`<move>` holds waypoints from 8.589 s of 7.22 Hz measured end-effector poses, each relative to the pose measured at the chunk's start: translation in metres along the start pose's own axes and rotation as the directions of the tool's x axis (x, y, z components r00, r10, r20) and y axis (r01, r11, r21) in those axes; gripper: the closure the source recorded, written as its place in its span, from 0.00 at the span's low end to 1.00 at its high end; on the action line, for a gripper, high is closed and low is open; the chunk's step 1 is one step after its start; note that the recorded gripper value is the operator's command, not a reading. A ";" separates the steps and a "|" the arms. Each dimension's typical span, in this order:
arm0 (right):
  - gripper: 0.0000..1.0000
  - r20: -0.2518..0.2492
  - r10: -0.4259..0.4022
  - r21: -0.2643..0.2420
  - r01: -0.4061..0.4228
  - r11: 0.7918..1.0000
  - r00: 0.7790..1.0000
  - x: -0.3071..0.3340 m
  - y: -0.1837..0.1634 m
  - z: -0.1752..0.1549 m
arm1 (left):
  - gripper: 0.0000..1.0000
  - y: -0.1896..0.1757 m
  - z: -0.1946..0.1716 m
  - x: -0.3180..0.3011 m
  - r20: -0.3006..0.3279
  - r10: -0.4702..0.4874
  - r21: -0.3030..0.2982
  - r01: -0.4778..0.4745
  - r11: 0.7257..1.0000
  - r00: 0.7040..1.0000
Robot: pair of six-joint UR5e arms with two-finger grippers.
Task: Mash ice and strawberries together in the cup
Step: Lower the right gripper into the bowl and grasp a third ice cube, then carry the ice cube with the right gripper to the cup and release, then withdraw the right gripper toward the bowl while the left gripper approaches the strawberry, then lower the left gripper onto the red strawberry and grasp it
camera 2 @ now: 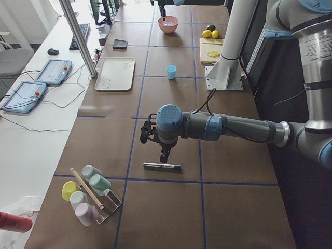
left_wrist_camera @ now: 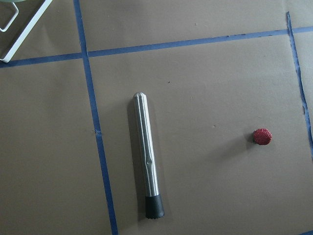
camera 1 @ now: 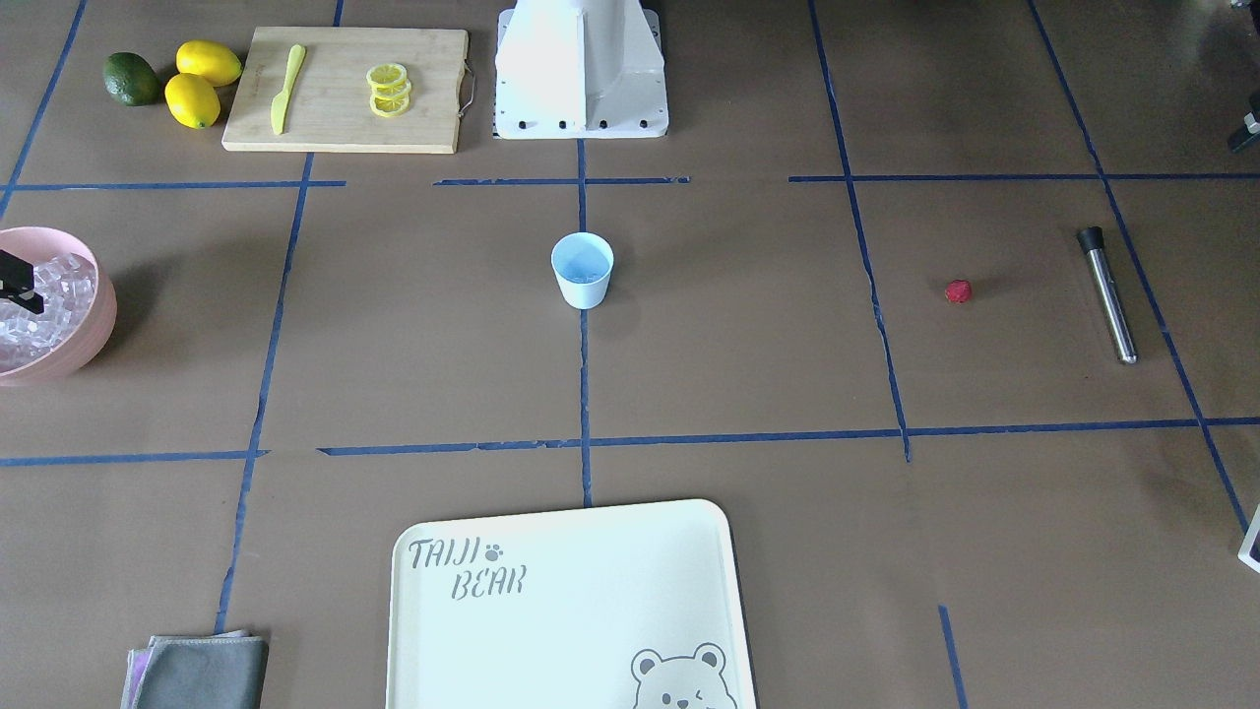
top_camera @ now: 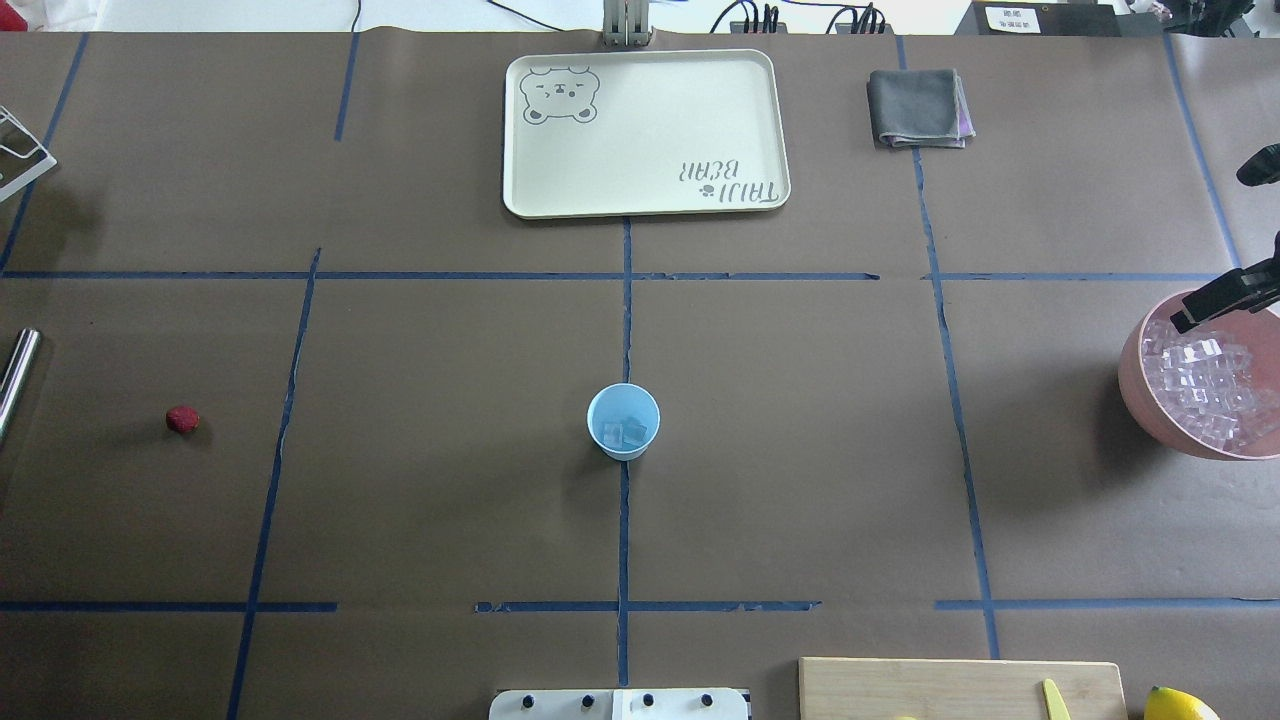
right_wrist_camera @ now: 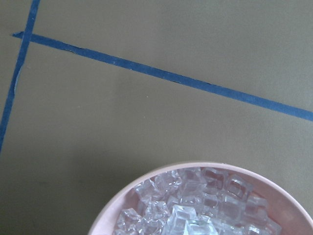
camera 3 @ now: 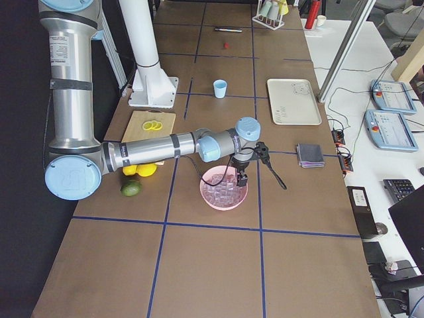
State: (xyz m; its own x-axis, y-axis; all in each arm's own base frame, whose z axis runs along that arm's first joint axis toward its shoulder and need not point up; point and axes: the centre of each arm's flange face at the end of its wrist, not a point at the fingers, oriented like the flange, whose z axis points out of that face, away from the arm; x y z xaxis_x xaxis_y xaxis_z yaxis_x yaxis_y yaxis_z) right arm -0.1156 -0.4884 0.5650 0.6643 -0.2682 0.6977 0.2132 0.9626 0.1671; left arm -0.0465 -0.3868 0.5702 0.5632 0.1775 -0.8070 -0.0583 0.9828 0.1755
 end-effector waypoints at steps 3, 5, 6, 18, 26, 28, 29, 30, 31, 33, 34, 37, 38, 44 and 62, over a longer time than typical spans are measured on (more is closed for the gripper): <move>0.02 -0.012 0.010 -0.016 -0.010 1.000 1.000 0.013 0.006 0.016 | 0.00 0.000 -0.001 0.001 0.000 0.002 0.001 -0.002 1.000 1.000; 0.03 -0.011 0.010 -0.031 -0.010 0.999 1.000 0.012 0.008 0.024 | 0.00 0.000 -0.001 0.001 0.000 0.003 0.002 -0.003 1.000 1.000; 0.06 -0.011 0.007 -0.038 -0.007 0.999 1.000 0.011 0.009 0.028 | 0.00 0.000 -0.001 0.002 0.000 0.003 0.002 -0.003 1.000 1.000; 1.00 -0.040 -0.011 -0.070 0.008 0.998 0.999 0.004 0.014 0.046 | 0.00 -0.001 -0.003 0.004 0.001 0.009 0.006 -0.009 1.000 1.000; 1.00 0.156 0.271 0.029 -0.279 0.960 0.950 -0.283 -0.038 -0.076 | 0.00 -0.001 -0.003 0.005 -0.001 0.010 0.005 -0.010 1.000 1.000; 1.00 0.178 0.383 0.019 -0.393 0.920 0.906 -0.429 -0.036 -0.045 | 0.00 -0.001 -0.003 0.005 -0.002 0.010 0.006 -0.010 1.000 1.000; 1.00 0.184 0.426 0.024 -0.438 0.899 0.886 -0.493 -0.031 -0.026 | 0.00 -0.001 -0.003 0.006 -0.012 0.009 0.007 -0.009 1.000 1.000; 1.00 0.184 0.452 0.028 -0.465 0.885 0.873 -0.543 -0.030 -0.008 | 0.00 -0.001 -0.002 0.007 -0.028 0.007 0.007 -0.007 1.000 1.000; 1.00 0.178 0.461 0.037 -0.474 0.880 0.869 -0.580 -0.032 0.010 | 0.00 -0.001 -0.002 0.007 -0.037 0.006 0.007 -0.006 1.000 0.999; 1.00 0.195 0.461 0.050 -0.478 0.877 0.866 -0.607 -0.036 0.031 | 0.00 -0.001 -0.002 0.008 -0.043 0.007 0.007 -0.007 1.000 0.999; 1.00 0.199 0.461 0.052 -0.479 0.876 0.865 -0.610 -0.038 0.036 | 0.00 -0.001 -0.002 0.008 -0.043 0.008 0.008 -0.008 1.000 0.999; 0.98 0.199 0.462 0.063 -0.482 0.874 0.864 -0.610 -0.040 0.039 | 0.00 -0.001 -0.003 0.009 -0.044 0.010 0.009 -0.010 1.000 0.999; 0.94 0.199 0.462 0.077 -0.483 0.872 0.865 -0.609 -0.042 0.039 | 0.00 -0.001 -0.003 0.009 -0.044 0.010 0.009 -0.010 1.000 0.999; 0.00 0.191 0.462 0.103 -0.486 0.868 0.866 -0.606 -0.047 0.041 | 0.00 -0.001 -0.003 0.009 -0.044 0.006 0.009 -0.006 1.000 0.999; 0.00 -0.032 0.088 0.042 -0.087 0.995 0.996 -0.034 0.039 -0.113 | 0.00 -0.064 0.259 0.220 0.164 -0.132 0.004 0.133 0.991 0.978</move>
State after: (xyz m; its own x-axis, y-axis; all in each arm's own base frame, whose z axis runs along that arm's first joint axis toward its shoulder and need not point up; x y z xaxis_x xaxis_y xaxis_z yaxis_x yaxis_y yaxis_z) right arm -0.0487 -0.4461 0.4692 0.7031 -0.1833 0.6870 0.1243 0.9830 0.1351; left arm 0.2948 -0.4243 0.5270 0.6934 0.0350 -0.7197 0.0209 0.9974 0.0687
